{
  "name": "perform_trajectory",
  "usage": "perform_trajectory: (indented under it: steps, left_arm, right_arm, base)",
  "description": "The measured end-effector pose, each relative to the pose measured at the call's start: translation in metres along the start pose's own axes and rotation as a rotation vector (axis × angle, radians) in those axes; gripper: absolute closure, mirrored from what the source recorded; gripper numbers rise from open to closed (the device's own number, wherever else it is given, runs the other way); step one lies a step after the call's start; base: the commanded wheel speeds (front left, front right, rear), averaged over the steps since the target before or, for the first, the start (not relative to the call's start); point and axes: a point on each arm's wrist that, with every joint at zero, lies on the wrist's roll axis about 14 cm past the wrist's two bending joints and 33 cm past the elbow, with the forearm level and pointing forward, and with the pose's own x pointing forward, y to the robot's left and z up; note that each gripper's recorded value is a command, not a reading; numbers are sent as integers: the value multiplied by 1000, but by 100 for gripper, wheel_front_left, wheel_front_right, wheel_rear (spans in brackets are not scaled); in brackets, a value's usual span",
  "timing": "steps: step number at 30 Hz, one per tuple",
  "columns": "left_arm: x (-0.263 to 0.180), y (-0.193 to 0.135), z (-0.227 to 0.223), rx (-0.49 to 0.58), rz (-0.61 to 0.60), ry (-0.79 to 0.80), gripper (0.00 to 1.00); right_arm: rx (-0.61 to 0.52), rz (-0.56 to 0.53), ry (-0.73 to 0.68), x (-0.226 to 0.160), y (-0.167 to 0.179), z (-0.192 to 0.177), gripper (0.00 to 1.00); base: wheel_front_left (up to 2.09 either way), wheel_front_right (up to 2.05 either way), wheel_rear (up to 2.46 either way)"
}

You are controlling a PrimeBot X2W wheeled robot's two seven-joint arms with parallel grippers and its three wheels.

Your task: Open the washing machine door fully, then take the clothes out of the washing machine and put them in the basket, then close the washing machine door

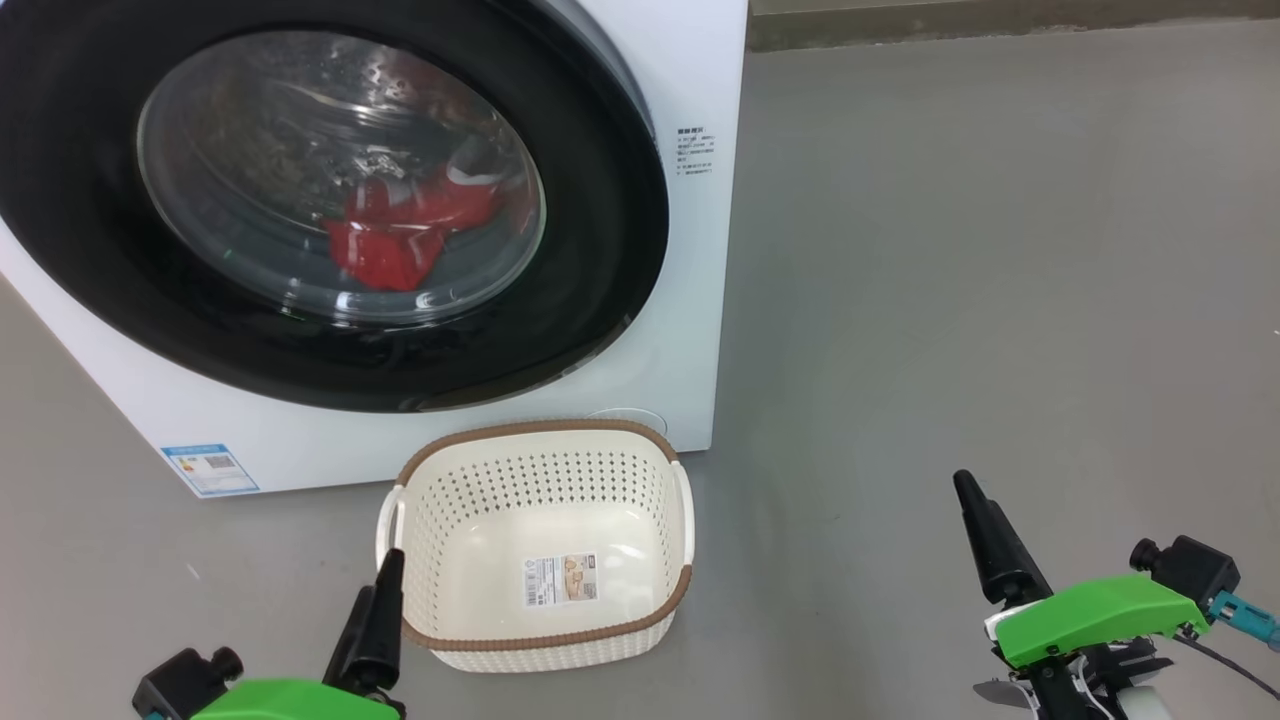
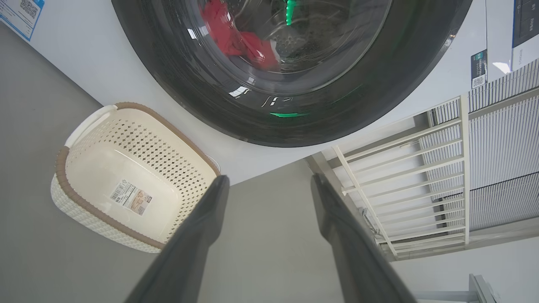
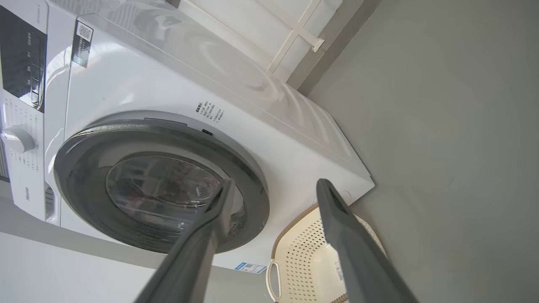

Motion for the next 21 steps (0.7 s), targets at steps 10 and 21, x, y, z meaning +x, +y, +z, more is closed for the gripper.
perform_trajectory:
  steps: [10,21]
  left_arm:
    - [5,-17,6,117,-44,-28,0]
    - [5,-21,4,221,-43,-43,0]
  right_arm:
    - [-95,29,5,3,9,-4,0]
    - [-197,64,10,7,19,-8,0]
  base:
    - [0,0,0]
    - [0,0,0]
